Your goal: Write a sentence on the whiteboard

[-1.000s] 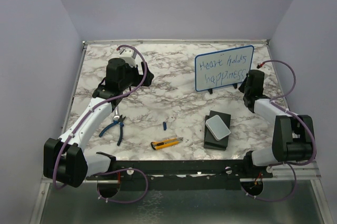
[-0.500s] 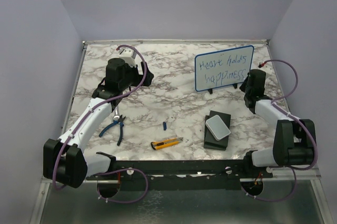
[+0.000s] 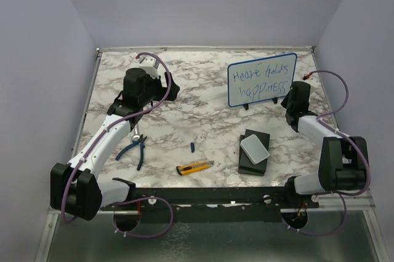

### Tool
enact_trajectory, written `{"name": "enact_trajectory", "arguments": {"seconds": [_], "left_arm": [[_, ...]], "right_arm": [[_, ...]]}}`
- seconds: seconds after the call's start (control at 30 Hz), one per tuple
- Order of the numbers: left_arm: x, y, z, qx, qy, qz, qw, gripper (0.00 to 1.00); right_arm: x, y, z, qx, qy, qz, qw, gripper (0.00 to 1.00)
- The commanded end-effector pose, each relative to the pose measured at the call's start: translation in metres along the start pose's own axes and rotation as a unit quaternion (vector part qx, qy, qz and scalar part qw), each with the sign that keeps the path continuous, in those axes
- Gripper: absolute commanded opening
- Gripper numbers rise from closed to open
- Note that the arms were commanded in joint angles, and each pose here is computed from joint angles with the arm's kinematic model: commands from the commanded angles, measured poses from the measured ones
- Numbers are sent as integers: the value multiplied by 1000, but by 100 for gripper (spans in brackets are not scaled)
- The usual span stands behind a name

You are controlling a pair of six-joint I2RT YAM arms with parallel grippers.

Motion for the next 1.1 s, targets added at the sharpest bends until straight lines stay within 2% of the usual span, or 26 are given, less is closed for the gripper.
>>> {"name": "enact_trajectory", "arguments": {"seconds": [0.0,1.07], "left_arm": [[-4,1,4,7,-14,1,1000,88],[-4,1,5,8,-15,2,1000,88]], "right_arm": [[8,-9,7,7,-4,-25,1000,1],[11,1,10,7,-26,16,1000,1]]}}
Point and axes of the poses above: each gripper's point midway between its finger pads, its own x axis out along the fingers, its own y axis along the line the jaws close on, z = x × y, the point moved 4 cm from there along -x, back along the fingers, and after that the axes turned 10 degrees about -x, right-handed, at the moved point
